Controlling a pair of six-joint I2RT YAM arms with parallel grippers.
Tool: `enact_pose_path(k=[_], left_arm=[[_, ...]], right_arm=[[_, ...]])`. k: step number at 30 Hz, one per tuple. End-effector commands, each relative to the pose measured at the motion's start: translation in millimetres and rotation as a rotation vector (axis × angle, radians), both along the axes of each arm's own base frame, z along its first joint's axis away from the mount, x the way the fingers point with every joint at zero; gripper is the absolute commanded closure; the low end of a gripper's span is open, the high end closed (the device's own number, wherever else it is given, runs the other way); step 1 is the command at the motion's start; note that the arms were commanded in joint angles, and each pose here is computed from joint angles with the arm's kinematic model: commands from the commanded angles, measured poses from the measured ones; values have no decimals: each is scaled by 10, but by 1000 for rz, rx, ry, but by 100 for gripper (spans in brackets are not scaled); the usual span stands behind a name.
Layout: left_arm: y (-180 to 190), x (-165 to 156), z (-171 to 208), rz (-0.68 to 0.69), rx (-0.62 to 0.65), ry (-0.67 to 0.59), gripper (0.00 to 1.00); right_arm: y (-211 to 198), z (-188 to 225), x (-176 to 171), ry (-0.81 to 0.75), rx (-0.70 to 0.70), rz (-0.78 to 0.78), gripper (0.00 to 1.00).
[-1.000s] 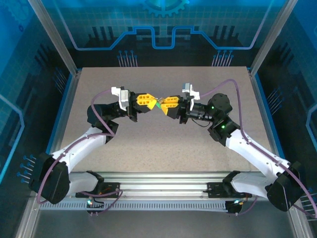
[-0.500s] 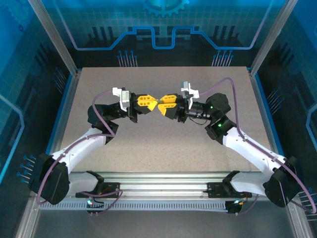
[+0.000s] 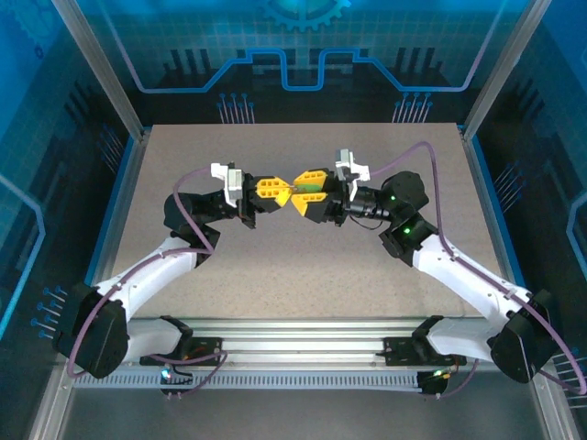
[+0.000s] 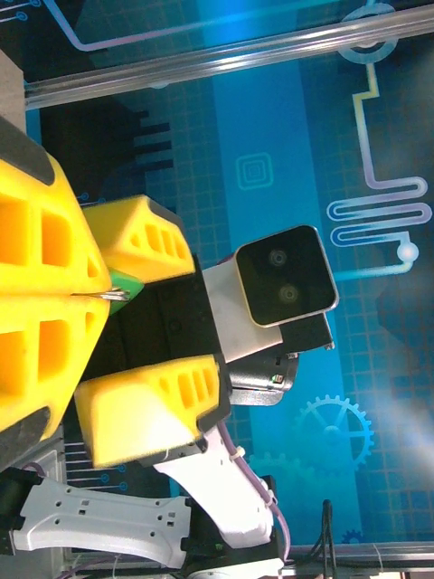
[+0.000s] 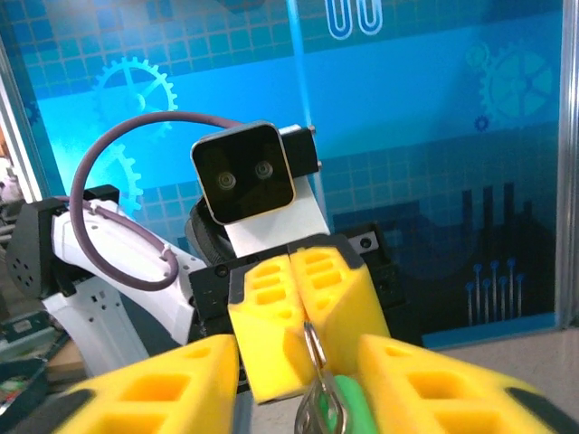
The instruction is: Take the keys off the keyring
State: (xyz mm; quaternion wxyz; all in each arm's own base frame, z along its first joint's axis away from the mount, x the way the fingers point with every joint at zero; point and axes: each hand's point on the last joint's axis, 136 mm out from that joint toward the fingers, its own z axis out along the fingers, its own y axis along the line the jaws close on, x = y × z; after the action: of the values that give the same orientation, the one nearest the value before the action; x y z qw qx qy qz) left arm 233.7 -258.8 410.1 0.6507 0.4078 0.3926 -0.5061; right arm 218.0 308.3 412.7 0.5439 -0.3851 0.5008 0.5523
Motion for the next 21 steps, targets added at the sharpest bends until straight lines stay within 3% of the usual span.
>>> enact_pose_path(k=[1,5,12,17,21], left_arm=[[20,-16,53,20,-11,-31,100],[16,-11,38,20,2,-26,100],[18,-16,49,29,5,-31,100],[25,-45,70,23,2,-38,100],[25,-77,82,3,-2,-39,100]], right_arm=[[-77,50,-51,-44,-10,-64,47],[-169,-25,23,-43,-52,-161,39],[-143,-105,84,-9,-89,-194,36],[-91,-198,64,5,-95,-159,36],[-71,-201,5,7,-79,-105,44]])
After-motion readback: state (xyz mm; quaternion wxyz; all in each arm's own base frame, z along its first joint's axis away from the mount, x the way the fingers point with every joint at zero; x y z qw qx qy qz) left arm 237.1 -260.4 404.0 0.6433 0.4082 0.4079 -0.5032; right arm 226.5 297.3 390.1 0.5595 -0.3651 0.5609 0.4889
